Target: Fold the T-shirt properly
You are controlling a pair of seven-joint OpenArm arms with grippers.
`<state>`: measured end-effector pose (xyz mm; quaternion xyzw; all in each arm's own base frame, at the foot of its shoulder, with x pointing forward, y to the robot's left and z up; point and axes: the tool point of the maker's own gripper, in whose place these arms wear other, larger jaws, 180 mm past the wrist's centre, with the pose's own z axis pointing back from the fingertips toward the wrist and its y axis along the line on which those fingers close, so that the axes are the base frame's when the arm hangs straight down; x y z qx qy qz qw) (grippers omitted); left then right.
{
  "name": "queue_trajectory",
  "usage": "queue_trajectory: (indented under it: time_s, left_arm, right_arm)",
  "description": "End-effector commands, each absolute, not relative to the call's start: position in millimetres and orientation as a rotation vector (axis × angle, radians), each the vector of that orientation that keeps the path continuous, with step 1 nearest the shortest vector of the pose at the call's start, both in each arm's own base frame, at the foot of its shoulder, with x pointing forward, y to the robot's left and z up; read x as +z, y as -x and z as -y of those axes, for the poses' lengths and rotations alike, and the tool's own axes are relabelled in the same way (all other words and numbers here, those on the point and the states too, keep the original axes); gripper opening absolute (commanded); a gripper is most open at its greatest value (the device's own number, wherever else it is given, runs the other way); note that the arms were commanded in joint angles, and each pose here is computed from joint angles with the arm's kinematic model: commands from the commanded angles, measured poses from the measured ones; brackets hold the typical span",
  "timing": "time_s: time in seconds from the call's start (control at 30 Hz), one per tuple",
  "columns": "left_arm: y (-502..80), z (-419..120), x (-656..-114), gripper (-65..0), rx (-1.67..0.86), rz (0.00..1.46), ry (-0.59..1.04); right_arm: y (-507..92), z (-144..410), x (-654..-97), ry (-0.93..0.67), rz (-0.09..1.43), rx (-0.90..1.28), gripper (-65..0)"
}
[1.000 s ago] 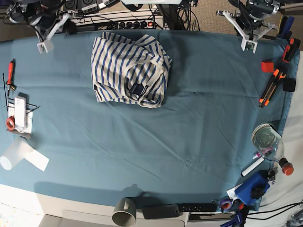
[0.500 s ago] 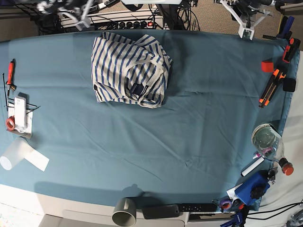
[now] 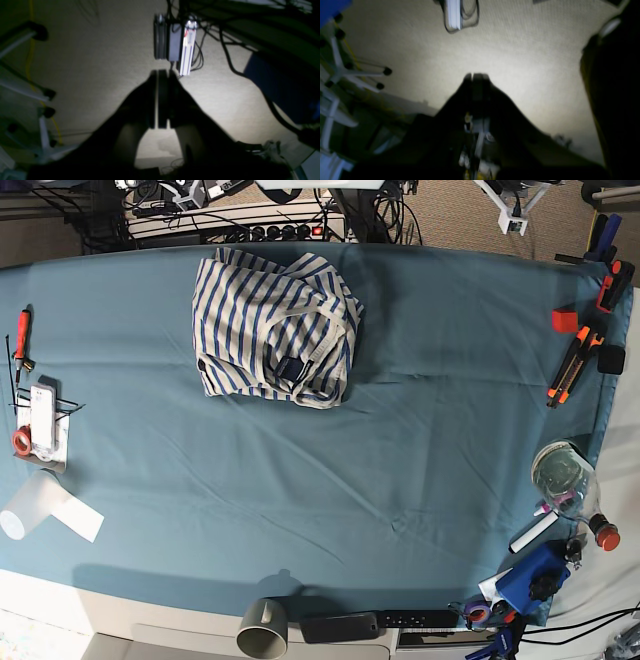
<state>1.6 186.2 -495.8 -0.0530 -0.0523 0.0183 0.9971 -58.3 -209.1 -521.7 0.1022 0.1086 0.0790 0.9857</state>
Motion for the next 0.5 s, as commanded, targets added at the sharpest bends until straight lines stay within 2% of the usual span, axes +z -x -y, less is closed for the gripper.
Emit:
queue_trajectory:
  time_s: [0.0, 0.27, 0.47]
  left_arm:
    - [5, -189, -500, -65.0, 0.041, 0.083, 0.106]
    - [28, -196, -552, -65.0, 0.138, -0.006, 0.113]
    - [19, -202, -579, -65.0, 0.136, 0.042, 0.099]
  right_arm:
    - [62, 214, -525, -0.202, -0.231, 0.151, -65.0]
    - [49, 225, -564, -0.196, -0.231, 0.059, -65.0]
    - [25, 230, -585, -0.188, -0.164, 0.019, -65.0]
